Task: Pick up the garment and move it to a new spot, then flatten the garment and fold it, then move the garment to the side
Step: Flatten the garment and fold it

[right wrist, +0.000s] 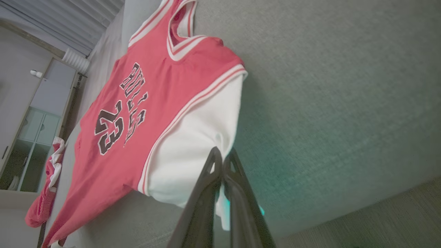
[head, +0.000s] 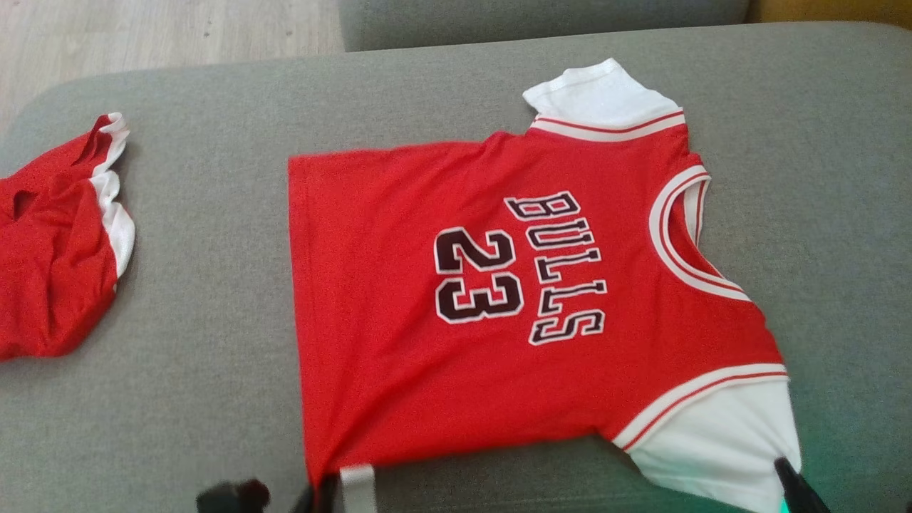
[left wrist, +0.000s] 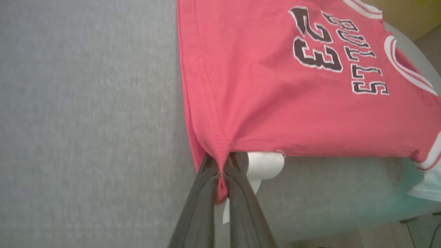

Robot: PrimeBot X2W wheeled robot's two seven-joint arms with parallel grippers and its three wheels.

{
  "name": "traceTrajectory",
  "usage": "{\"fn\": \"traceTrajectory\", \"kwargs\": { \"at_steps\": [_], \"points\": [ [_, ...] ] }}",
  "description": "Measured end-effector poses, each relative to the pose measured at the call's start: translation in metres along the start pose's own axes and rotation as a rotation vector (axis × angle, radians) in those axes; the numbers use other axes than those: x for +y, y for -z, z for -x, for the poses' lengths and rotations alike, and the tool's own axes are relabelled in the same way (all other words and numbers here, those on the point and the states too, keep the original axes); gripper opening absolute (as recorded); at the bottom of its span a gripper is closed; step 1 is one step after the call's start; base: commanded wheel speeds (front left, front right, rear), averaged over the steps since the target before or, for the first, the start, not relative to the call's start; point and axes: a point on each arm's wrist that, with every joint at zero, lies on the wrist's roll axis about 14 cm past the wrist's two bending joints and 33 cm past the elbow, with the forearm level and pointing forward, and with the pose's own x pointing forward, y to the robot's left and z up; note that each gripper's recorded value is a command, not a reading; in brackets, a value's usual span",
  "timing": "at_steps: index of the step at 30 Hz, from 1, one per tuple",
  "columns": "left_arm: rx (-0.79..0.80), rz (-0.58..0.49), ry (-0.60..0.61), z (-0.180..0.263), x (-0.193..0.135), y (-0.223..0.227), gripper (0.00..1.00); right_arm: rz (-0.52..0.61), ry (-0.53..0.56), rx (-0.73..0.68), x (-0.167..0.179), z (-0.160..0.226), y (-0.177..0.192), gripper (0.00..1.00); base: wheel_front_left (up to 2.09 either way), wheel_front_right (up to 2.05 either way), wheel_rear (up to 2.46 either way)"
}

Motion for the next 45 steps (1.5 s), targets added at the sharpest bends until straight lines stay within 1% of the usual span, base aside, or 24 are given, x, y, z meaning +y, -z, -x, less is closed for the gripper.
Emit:
{"fn": "traceTrajectory", "kwargs": {
  "at_steps": [2, 5, 8, 12, 18, 24, 27, 28, 29, 30, 31, 33, 34, 35, 37, 39, 41, 43, 45],
  "points": [
    [0.046, 0.038, -0.001, 0.013, -0.005, 0.015, 0.00, -0.009, 0.017, 0.007, -0.005, 0.006, 0.004, 0.00, 0.00, 0.00, 0.00],
    [0.046, 0.051, 0.001, 0.016, -0.007, 0.012, 0.00, -0.011, 0.006, -0.009, -0.002, 0.004, -0.001, 0.00, 0.00, 0.00, 0.00],
    [0.035, 0.035, 0.014, 0.009, -0.009, 0.002, 0.00, 0.020, -0.011, -0.017, 0.005, -0.005, -0.009, 0.00, 0.00, 0.00, 0.00],
    [0.006, 0.007, 0.043, -0.004, -0.015, -0.020, 0.00, 0.064, -0.060, -0.034, 0.024, -0.024, -0.028, 0.00, 0.00, 0.00, 0.00],
    [-0.002, -0.051, 0.100, -0.029, -0.027, -0.049, 0.00, 0.180, -0.114, -0.033, 0.056, -0.056, -0.058, 0.00, 0.00, 0.00, 0.00],
    [-0.008, -0.086, 0.103, -0.053, -0.026, -0.072, 0.00, 0.255, -0.126, -0.021, 0.074, -0.088, -0.079, 0.00, 0.00, 0.00, 0.00],
    [0.042, -0.106, 0.079, -0.065, -0.016, -0.067, 0.00, 0.287, -0.106, 0.014, 0.074, -0.103, -0.079, 0.00, 0.00, 0.00, 0.00],
    [0.066, -0.115, 0.073, -0.068, -0.013, -0.062, 0.02, 0.289, -0.098, 0.022, 0.072, -0.108, -0.078, 0.00, 0.00, 0.00, 0.00],
    [0.080, -0.124, 0.069, -0.072, -0.011, -0.060, 0.24, 0.286, -0.091, 0.030, 0.070, -0.112, -0.078, 0.20, 0.00, 0.00, 0.00],
    [0.087, -0.128, 0.067, -0.075, -0.009, -0.059, 0.52, 0.287, -0.086, 0.029, 0.070, -0.117, -0.079, 0.61, 0.00, 0.00, 0.00],
    [0.093, -0.135, 0.066, -0.077, -0.008, -0.059, 1.00, 0.294, -0.088, 0.014, 0.072, -0.120, -0.083, 1.00, 0.00, 0.00, 0.00],
    [0.100, -0.160, 0.055, -0.082, -0.005, -0.060, 1.00, 0.293, -0.095, -0.028, 0.076, -0.127, -0.093, 1.00, 0.00, 0.00, 0.00],
    [0.096, -0.172, 0.051, -0.085, -0.003, -0.065, 1.00, 0.305, -0.105, -0.095, 0.082, -0.128, -0.109, 1.00, 0.00, 0.00, 0.00],
    [0.092, -0.172, 0.047, -0.085, -0.002, -0.066, 1.00, 0.304, -0.108, -0.126, 0.084, -0.128, -0.117, 1.00, 0.00, 0.00, 0.00],
    [0.086, -0.171, 0.032, -0.084, 0.003, -0.068, 1.00, 0.322, -0.106, -0.157, 0.082, -0.124, -0.125, 1.00, 0.00, 0.00, 0.00],
    [0.067, -0.143, 0.026, -0.080, 0.006, -0.072, 1.00, 0.355, -0.098, -0.158, 0.078, -0.119, -0.127, 1.00, 0.00, 0.00, 0.00],
    [0.076, -0.108, 0.032, -0.073, 0.005, -0.067, 1.00, 0.427, -0.076, -0.098, 0.068, -0.111, -0.115, 1.00, 0.00, 0.00, 0.00],
    [0.115, -0.072, 0.036, -0.065, 0.005, -0.050, 1.00, 0.475, -0.027, -0.013, 0.046, -0.101, -0.096, 1.00, 0.00, 0.00, 0.00],
    [0.171, -0.051, 0.019, -0.059, 0.010, -0.030, 1.00, 0.498, 0.025, 0.074, 0.024, -0.092, -0.076, 1.00, 0.00, 0.00, 0.00]
  ]
}}
